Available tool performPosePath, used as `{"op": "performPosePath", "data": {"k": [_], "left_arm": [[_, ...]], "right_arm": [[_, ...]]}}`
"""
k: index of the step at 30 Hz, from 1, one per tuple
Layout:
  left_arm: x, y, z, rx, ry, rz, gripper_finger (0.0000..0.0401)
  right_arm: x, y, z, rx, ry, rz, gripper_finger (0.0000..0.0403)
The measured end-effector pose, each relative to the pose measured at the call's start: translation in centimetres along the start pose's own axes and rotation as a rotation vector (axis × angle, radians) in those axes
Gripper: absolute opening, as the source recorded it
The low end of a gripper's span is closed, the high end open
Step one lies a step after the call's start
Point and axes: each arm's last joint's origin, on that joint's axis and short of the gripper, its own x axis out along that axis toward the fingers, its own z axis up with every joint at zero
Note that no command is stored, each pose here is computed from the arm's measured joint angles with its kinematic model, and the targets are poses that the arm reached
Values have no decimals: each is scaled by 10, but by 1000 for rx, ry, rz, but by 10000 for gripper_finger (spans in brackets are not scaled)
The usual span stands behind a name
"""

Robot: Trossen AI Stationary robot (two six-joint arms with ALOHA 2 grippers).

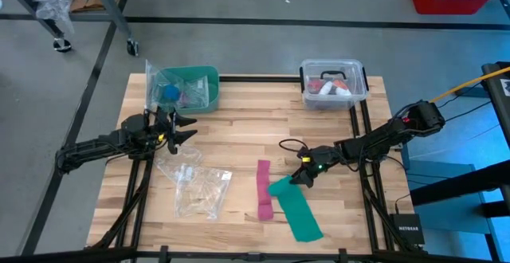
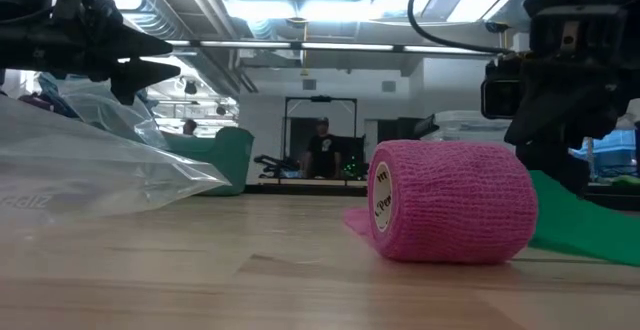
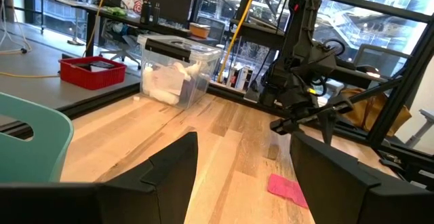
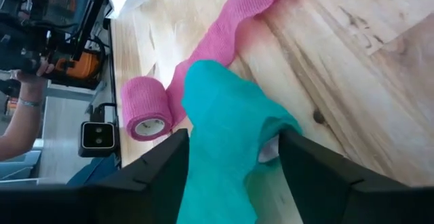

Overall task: Roll bandage
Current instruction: Roll the green bandage

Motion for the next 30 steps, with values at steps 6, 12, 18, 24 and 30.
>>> {"op": "performPosePath", "data": {"k": [6,12,18,24,30], "left_arm": [[0,0,0,0,0,0,225],[0,0,0,0,0,0,225],[0,0,0,0,0,0,225],[0,0,0,0,0,0,225],[0,0,0,0,0,0,225]], "right_arm": [[6,-6,-3,27,26,-37,218],[23,-2,0,43,106,-17,209],[39,9,8,-31,155,28,207],[41,9,8,-39,179,38,142],[41,10,8,-66,177,43,19]]}}
